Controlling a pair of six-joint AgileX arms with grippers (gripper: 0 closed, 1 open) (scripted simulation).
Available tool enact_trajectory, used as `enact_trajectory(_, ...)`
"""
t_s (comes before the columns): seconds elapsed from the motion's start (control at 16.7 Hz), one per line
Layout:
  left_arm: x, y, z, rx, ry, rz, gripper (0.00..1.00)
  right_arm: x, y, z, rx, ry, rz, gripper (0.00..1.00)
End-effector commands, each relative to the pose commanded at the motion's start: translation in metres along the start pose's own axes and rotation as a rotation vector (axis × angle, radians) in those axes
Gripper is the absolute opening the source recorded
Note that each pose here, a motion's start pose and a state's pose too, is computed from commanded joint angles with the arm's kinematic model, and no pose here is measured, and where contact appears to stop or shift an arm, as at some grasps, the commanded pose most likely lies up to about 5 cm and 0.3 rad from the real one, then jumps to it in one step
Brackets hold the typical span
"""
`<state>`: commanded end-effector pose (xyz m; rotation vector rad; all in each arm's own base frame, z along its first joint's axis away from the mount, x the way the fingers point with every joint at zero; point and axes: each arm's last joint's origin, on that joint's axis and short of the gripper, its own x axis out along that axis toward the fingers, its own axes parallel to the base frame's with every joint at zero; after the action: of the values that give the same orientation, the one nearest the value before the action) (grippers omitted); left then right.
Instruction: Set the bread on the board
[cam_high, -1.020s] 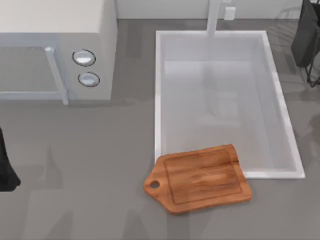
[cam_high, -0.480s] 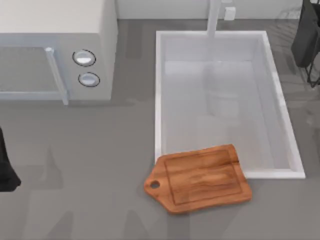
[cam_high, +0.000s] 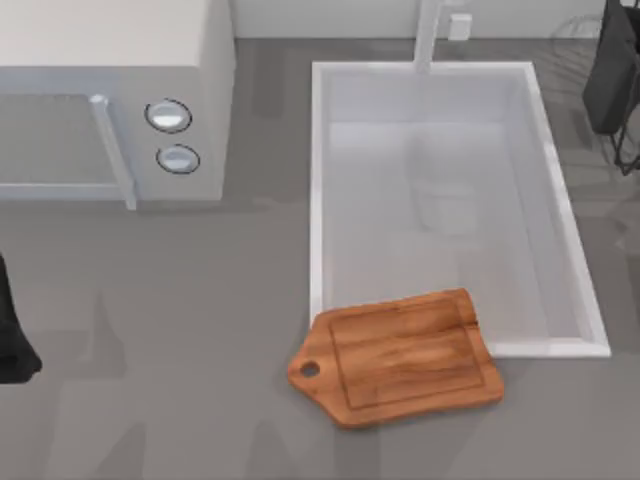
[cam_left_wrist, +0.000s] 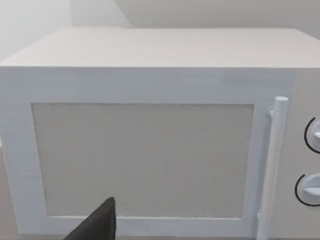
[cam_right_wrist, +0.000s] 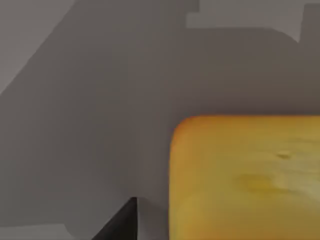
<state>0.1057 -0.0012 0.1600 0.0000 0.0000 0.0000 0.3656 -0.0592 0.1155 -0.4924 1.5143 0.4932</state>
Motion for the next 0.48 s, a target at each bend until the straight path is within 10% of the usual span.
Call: enact_trajectory(0.48,0.0000,0.0000,0.0000,0.000,0.000,0.000,1.00,0.0000,0.0000,0.0000,0.000,0.000,0.000,0.10)
